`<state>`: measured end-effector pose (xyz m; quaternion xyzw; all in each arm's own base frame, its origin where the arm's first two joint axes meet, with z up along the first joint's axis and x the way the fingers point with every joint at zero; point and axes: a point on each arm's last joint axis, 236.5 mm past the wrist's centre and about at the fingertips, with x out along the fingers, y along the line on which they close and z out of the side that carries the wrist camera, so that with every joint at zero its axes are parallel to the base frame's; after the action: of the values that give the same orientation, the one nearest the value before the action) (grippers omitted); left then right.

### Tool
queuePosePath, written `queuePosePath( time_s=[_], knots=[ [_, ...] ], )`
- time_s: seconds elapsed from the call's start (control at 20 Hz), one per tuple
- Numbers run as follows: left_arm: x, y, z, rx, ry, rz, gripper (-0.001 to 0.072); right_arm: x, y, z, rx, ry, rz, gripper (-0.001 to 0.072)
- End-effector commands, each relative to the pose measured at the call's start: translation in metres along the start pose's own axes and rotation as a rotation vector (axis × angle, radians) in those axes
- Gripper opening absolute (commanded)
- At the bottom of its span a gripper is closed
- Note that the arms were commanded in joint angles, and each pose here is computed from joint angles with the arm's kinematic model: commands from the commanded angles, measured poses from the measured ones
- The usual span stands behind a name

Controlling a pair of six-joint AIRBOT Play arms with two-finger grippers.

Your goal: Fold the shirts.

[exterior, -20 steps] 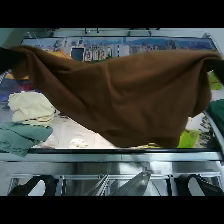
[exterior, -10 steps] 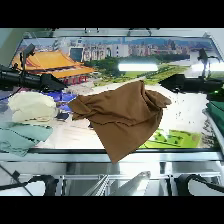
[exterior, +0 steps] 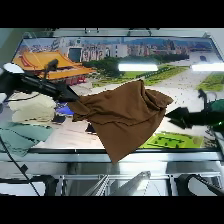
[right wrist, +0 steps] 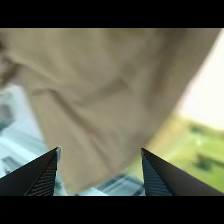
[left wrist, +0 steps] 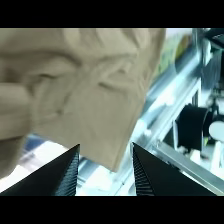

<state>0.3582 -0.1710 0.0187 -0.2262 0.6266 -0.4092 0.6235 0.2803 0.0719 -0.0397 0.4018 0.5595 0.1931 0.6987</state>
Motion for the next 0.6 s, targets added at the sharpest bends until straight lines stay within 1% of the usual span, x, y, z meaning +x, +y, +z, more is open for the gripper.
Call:
queuePosePath(
  time_s=[0.0, 0.1, 0.2, 0.3, 0.45, 0.55],
  knots=[
    [0.074, 0.004, -0.027, 0.039, 0.161, 0.069, 0.0345, 0.024, -0.05, -0.042, 0.133, 0.002, -0.09, 0.0568],
    [0.099, 0.027, -0.052, 0.074, 0.301, 0.188, 0.0345, 0.03, -0.056, -0.051, 0.153, 0.032, -0.088, 0.0568],
    [0.108, 0.054, -0.072, 0.089, 0.411, 0.316, 0.0345, 0.034, -0.054, -0.049, 0.165, 0.03, -0.062, 0.0568],
    [0.113, 0.077, -0.073, 0.117, 0.433, 0.425, 0.0345, 0.038, -0.045, -0.041, 0.172, 0.003, -0.007, 0.0568],
    [0.128, 0.082, -0.053, 0.145, 0.344, 0.462, 0.0345, 0.051, -0.027, -0.032, 0.178, -0.015, 0.076, 0.0568],
    [0.132, 0.076, -0.04, 0.161, 0.306, 0.455, 0.0345, 0.066, -0.029, -0.036, 0.189, 0.005, 0.06, 0.0567]
  ],
)
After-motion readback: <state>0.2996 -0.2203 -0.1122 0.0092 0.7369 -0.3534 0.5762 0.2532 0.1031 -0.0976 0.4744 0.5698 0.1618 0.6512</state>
